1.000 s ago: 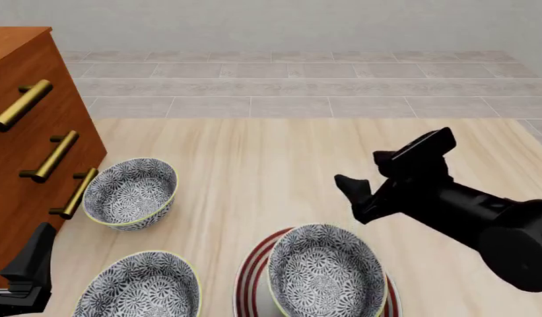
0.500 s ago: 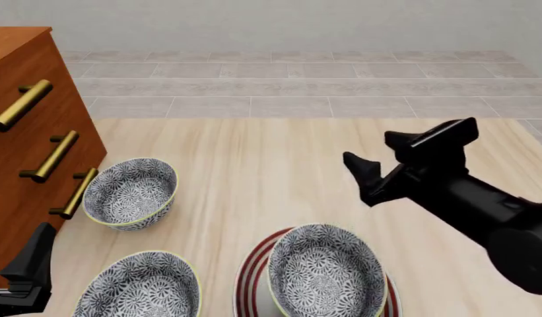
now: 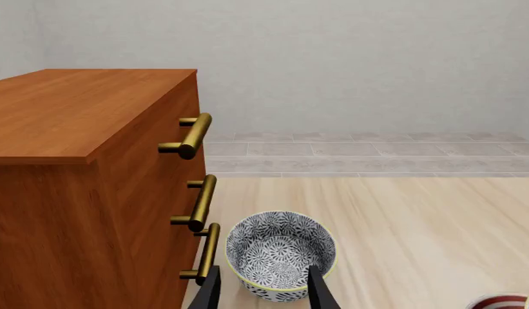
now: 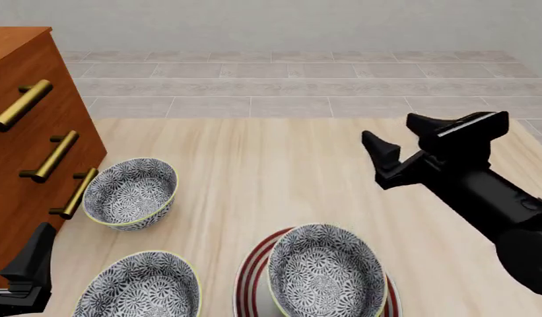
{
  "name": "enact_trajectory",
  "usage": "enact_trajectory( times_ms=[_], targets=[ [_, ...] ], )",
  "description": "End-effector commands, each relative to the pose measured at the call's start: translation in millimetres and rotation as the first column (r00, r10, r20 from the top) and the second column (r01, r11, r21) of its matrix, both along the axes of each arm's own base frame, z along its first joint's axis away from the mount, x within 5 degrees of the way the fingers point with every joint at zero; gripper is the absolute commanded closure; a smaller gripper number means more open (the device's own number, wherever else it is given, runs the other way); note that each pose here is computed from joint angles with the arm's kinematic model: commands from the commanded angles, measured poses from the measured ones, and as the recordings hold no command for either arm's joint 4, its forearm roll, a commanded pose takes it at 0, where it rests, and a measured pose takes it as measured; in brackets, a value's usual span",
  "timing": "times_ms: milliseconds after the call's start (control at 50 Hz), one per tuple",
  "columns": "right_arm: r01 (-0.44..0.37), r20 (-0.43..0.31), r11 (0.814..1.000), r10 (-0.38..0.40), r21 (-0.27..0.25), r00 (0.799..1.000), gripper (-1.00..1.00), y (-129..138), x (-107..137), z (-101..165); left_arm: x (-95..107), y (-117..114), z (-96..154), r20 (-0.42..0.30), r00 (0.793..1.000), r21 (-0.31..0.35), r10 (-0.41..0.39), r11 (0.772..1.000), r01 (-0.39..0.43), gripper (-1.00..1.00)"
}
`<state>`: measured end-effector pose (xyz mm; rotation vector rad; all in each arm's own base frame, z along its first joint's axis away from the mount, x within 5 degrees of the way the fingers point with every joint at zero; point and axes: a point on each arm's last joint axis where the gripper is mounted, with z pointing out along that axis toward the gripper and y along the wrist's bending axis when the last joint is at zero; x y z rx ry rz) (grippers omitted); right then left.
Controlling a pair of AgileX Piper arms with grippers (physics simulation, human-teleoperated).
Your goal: Pick up the bowl and put it in the front on the plate.
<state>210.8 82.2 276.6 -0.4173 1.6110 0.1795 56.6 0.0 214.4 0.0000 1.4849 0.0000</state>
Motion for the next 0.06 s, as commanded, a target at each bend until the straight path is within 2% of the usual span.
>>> enact_trajectory(
  times_ms=[20,60],
  targets=[
    [0.041,0.009,0.999,-0.041,0.017,0.999,-1.0,-5.8,11.0,-3.5,0.0,0.0,0.0,0.0,1.0,0.0,0.0,1.0,0.0,-1.0],
    [0.044,0.006,0.999,-0.044,0.018,0.999,-1.0,-5.7,13.3,-5.3,0.0,0.0,0.0,0.0,1.0,0.0,0.0,1.0,0.0,-1.0]
  ],
)
